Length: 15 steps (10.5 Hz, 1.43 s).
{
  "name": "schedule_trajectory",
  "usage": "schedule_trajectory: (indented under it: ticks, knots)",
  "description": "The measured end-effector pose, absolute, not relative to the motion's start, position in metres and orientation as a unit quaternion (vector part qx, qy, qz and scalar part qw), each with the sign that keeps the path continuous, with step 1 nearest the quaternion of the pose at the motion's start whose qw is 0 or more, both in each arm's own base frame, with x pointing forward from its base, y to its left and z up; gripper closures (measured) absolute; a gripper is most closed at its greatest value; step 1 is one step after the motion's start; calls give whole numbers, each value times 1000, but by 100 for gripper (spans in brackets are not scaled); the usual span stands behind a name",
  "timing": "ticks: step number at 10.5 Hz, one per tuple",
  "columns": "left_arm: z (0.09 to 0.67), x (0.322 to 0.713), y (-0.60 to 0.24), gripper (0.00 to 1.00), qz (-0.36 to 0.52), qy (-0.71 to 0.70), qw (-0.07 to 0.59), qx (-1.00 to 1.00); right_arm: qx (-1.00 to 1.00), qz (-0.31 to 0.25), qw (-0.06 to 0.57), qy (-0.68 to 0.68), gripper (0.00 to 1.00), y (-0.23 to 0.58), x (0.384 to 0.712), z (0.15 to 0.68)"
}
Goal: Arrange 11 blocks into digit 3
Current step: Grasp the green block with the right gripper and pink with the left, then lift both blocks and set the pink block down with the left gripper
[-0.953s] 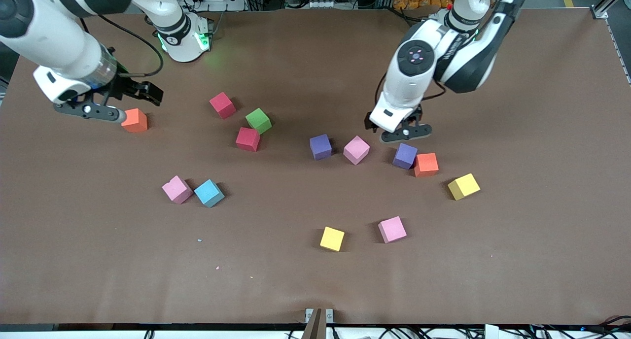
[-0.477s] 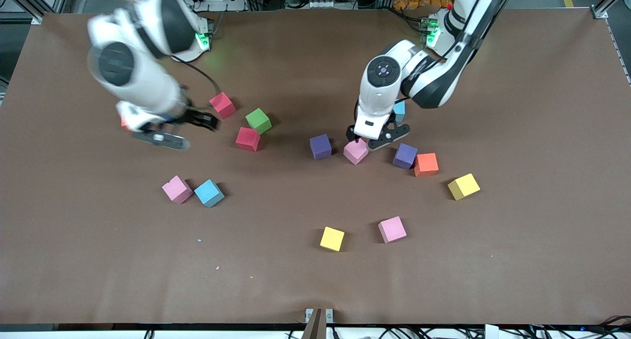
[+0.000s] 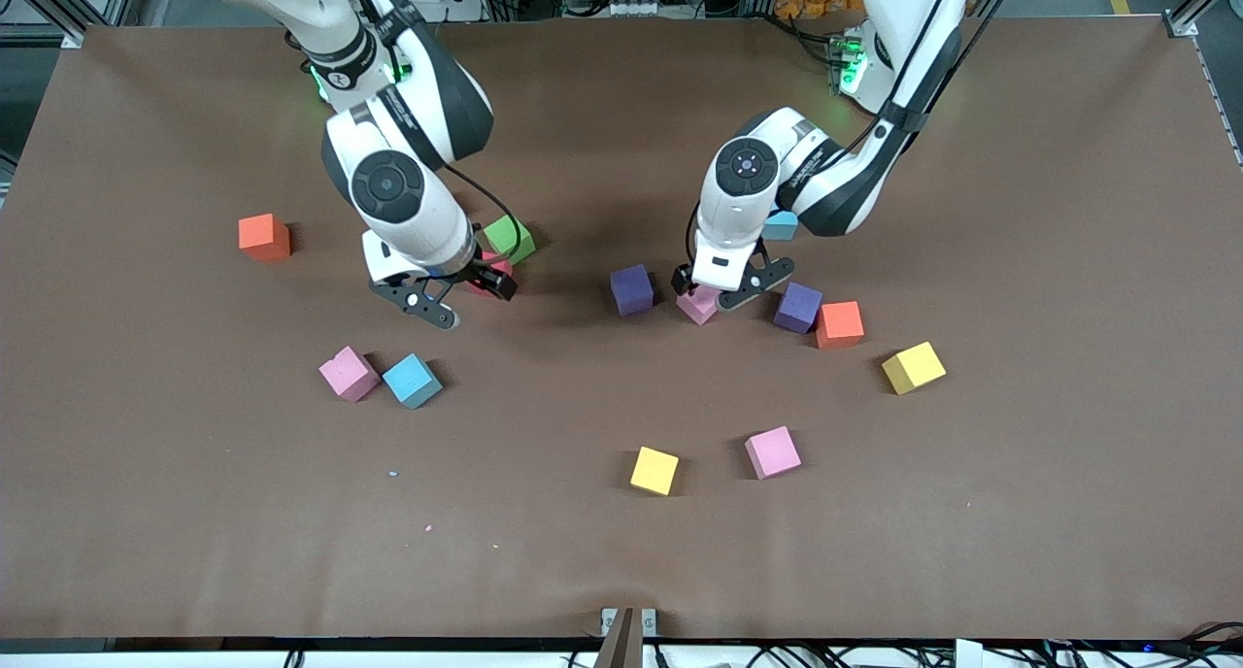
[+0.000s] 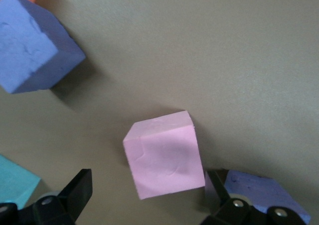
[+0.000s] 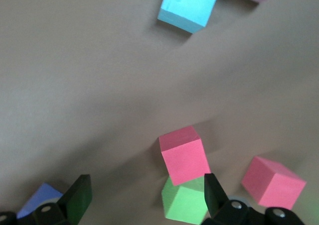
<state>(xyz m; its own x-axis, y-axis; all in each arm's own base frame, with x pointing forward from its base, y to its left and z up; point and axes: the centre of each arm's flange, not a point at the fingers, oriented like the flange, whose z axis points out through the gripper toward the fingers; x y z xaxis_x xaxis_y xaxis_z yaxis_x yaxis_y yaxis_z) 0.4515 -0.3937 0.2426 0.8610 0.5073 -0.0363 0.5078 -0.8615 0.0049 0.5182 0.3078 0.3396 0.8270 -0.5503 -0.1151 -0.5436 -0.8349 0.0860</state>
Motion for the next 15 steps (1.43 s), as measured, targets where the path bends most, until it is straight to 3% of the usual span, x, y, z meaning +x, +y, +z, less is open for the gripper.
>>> schedule_trajectory:
  ticks: [3,6,8,9,10,12,15]
  knots:
    - [222,457,-396,0,-25,268,8,963,936,-93,22,-338,0,312,505,318]
    - [203,459,-397,1,-36,283,4,958,930,-87,20,-357,0,319,467,278]
    - [197,458,-398,29,-39,284,3,958,928,-90,30,-359,0,313,435,260]
    - [199,457,-401,35,-38,278,4,960,926,-93,34,-364,0,310,423,257]
    - [202,450,-409,35,-38,265,5,964,923,-92,35,-371,0,311,414,255]
    - [217,417,-438,35,-48,223,-1,974,921,-83,22,-380,0,319,391,243]
    - [244,338,-490,35,-73,144,-22,987,921,-72,10,-383,0,319,366,223]
